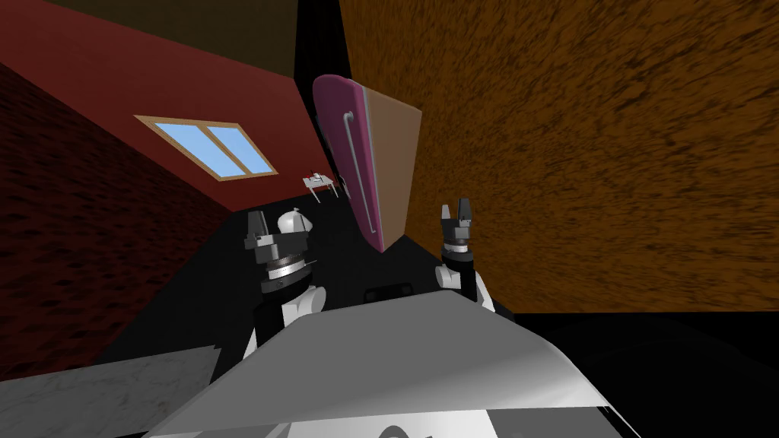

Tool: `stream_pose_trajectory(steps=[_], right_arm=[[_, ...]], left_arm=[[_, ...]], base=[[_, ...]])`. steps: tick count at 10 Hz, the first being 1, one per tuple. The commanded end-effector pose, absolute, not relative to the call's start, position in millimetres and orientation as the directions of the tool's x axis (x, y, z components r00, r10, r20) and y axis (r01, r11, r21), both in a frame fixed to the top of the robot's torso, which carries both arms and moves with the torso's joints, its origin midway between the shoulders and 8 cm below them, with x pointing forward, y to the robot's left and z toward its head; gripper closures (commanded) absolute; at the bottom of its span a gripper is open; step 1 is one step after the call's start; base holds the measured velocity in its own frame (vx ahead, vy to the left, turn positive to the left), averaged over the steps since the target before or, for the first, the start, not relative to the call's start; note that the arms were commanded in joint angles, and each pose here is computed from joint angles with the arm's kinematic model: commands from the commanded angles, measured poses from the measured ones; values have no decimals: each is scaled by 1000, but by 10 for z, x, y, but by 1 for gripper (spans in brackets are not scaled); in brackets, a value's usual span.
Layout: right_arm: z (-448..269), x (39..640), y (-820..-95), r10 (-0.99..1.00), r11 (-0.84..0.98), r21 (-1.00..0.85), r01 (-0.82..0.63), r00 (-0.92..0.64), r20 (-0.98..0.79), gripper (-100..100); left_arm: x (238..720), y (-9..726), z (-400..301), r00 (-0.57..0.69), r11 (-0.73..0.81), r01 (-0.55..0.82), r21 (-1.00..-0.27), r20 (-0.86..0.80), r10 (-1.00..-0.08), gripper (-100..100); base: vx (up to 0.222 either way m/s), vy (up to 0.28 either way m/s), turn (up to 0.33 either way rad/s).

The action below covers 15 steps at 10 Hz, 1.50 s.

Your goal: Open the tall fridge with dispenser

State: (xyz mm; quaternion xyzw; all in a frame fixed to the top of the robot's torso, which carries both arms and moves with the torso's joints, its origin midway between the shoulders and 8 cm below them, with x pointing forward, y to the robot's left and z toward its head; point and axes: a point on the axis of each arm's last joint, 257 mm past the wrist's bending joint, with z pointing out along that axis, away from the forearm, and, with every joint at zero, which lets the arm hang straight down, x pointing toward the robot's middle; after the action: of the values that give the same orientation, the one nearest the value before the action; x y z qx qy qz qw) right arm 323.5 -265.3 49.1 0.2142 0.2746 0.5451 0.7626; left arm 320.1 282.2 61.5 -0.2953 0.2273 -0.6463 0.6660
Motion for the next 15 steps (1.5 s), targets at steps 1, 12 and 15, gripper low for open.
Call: stream_pose_trajectory(steps=[1,12,15], right_arm=[[491,3235,-2653,949,314,626,-714,255,-185,0],[490,3235,-2653,949,314,626,-714,255,-185,0],[490,3235,-2653,949,314,626,-714,255,-185,0]], left_arm=[[3201,2822,615,61,-10,727,-687,79,-995,0],[3339,2794,453,34,13,687,-727,14,-999,-100],[3491,2893,242,41,23,642,-766,4,-999,-100]], base=[[0,0,0],[23,-16,13],[180,-106,68]])
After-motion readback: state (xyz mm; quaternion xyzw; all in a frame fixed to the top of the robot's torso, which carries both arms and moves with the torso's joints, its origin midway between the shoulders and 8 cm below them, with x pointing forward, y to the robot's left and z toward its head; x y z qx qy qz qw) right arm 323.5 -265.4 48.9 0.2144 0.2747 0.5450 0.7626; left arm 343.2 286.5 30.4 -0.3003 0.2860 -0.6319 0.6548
